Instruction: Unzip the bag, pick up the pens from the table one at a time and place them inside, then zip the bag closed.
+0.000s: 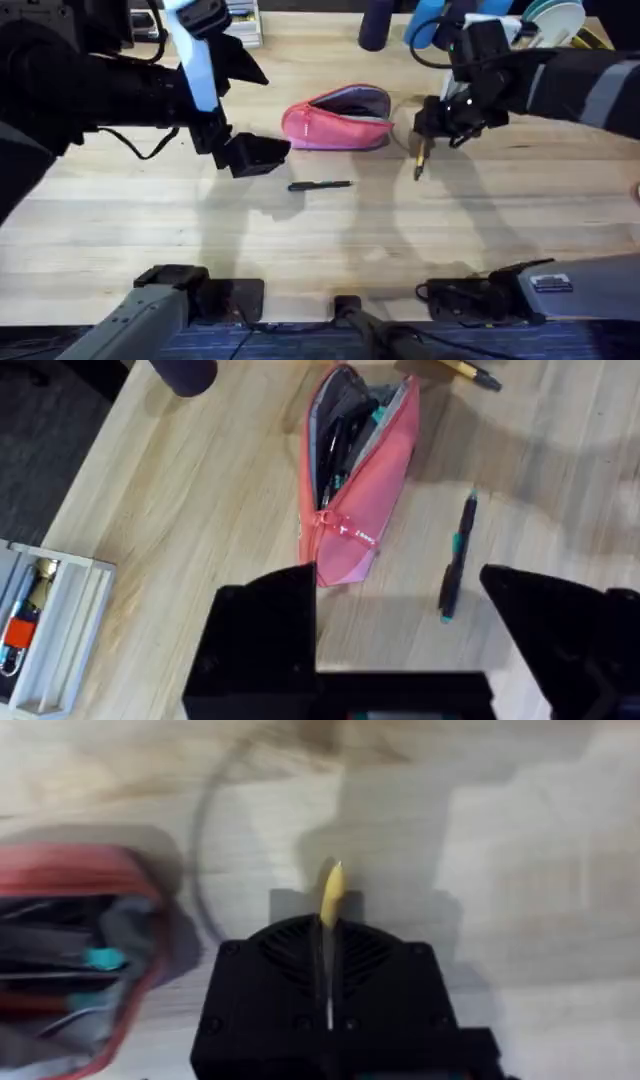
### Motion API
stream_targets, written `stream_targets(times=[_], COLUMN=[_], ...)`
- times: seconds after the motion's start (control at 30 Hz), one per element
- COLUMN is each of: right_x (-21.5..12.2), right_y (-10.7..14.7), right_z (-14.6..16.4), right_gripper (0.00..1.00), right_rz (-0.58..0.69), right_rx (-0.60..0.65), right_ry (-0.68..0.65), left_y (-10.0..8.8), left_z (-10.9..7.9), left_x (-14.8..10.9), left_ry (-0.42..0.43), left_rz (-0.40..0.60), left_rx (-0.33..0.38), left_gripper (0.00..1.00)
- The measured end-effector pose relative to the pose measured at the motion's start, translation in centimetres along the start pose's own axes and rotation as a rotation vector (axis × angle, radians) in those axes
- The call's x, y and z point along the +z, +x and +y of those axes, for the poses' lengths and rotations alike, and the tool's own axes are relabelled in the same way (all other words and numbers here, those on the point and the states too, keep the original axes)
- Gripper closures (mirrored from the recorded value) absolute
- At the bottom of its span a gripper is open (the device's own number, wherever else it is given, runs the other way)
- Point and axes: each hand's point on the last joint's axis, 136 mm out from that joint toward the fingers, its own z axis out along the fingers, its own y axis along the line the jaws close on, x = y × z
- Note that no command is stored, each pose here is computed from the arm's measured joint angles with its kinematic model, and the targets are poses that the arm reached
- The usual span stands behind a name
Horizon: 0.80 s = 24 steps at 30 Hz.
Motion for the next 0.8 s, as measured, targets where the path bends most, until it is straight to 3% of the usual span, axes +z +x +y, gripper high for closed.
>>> stream_targets(times=[0.3, 0.47, 0.63, 0.8], right_x=[-6.0, -8.7, -9.9, -10.9], right_y=[-6.4, -7.9, -7.4, -6.2], right_z=[2.3, 3.5, 7.3, 10.6], right_gripper=[0.971, 0.971, 0.971, 0.971], right_rz=[-0.219, -0.307, -0.356, -0.43], right_rx=[-0.184, -0.307, -0.565, -0.913], right_ry=[-0.087, -0.125, -0.259, -0.344], left_y=[0.0, 0.0, 0.0, 0.0], left_z=[0.0, 0.0, 0.0, 0.0], left_x=[0.0, 0.0, 0.0, 0.0], left_ry=[0.0, 0.0, 0.0, 0.0], left_rz=[0.0, 0.0, 0.0, 0.0], left_rx=[0.0, 0.0, 0.0, 0.0], left_gripper=[0.007, 0.007, 0.007, 0.007])
